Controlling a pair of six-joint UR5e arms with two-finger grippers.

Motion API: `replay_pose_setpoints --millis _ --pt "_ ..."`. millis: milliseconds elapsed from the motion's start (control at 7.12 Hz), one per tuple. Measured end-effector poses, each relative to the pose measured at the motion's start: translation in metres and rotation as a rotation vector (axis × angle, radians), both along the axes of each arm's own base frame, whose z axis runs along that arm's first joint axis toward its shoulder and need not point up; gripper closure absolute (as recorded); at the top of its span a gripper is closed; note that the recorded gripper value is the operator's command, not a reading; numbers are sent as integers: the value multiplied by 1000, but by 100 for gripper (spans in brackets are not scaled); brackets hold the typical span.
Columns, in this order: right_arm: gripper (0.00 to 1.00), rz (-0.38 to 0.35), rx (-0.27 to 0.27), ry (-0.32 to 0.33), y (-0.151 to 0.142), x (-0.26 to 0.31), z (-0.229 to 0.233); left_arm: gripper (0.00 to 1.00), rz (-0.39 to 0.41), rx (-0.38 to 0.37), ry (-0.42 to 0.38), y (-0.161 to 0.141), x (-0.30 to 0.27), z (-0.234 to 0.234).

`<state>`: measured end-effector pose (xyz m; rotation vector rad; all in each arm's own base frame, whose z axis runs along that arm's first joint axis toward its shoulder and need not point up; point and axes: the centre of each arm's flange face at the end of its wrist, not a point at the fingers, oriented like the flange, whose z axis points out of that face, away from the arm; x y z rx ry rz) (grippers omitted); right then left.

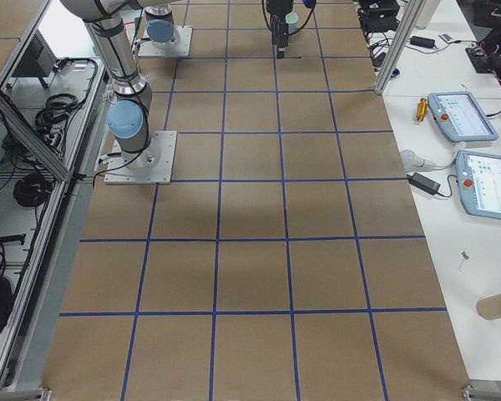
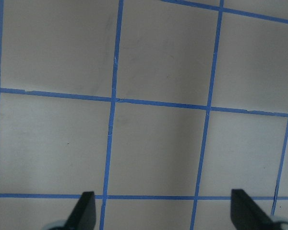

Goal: Stack green bowl on blue bowl

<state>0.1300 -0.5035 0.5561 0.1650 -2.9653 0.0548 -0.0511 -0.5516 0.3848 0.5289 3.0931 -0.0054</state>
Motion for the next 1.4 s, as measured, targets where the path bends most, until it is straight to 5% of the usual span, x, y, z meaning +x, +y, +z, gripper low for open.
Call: replay_pose_setpoints --millis 562,1405 --pt "0 1 0 0 0 1 0 0 249 18 42 50 -48 69" --pt "0 1 0 0 0 0 0 0 251 47 0 90 -84 102"
